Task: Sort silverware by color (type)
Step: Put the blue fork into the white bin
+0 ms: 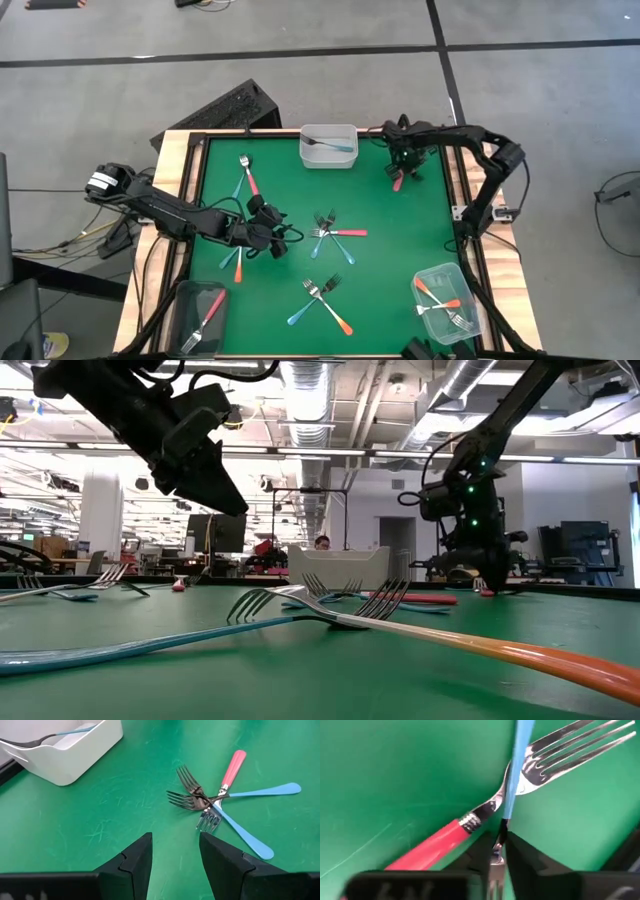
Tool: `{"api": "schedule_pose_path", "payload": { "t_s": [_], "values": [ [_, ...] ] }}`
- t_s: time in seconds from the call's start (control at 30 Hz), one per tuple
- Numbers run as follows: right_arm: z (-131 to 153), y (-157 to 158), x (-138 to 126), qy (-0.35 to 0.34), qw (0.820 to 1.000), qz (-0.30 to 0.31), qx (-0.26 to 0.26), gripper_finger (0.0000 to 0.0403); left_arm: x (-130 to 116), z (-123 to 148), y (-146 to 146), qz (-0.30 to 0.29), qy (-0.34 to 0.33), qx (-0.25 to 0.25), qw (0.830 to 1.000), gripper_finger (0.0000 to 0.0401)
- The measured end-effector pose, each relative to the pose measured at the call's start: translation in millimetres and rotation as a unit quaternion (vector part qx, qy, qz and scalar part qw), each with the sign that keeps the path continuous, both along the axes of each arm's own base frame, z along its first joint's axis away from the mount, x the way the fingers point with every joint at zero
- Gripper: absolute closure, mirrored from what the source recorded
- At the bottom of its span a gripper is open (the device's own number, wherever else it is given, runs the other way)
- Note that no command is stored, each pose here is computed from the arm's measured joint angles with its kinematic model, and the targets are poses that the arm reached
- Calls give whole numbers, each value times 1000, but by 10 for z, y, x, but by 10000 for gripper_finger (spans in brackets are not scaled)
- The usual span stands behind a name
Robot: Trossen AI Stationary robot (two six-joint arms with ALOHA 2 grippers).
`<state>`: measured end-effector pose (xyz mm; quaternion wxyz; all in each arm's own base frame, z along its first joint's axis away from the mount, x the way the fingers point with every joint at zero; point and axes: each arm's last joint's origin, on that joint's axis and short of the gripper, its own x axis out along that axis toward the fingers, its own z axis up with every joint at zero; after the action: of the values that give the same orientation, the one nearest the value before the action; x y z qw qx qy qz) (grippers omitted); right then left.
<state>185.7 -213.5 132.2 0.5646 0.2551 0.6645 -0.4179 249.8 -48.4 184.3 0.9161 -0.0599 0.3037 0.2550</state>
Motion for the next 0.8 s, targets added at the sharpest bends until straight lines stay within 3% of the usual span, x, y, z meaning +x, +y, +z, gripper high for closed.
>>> {"api": "schedule_pose_path", "payload": {
  "t_s": [0.13, 0.33, 0.63, 0.8],
  "values": [
    [65, 8, -58, -17, 999, 21, 28, 384, 3, 3, -1, 1, -3, -3, 1000, 250],
    [279, 182, -14, -95, 991, 52, 74, 381, 5, 0, -8, -4, -3, -15, 1000, 250],
    [780, 663, 186, -163, 979, 120, 8, 387, 18, 13, -10, 0, -16, -22, 1000, 250],
    [983, 788, 289, -200, 963, 163, -80, 388, 54, 54, -18, -14, -34, -8, 999, 250]
  ]
}}
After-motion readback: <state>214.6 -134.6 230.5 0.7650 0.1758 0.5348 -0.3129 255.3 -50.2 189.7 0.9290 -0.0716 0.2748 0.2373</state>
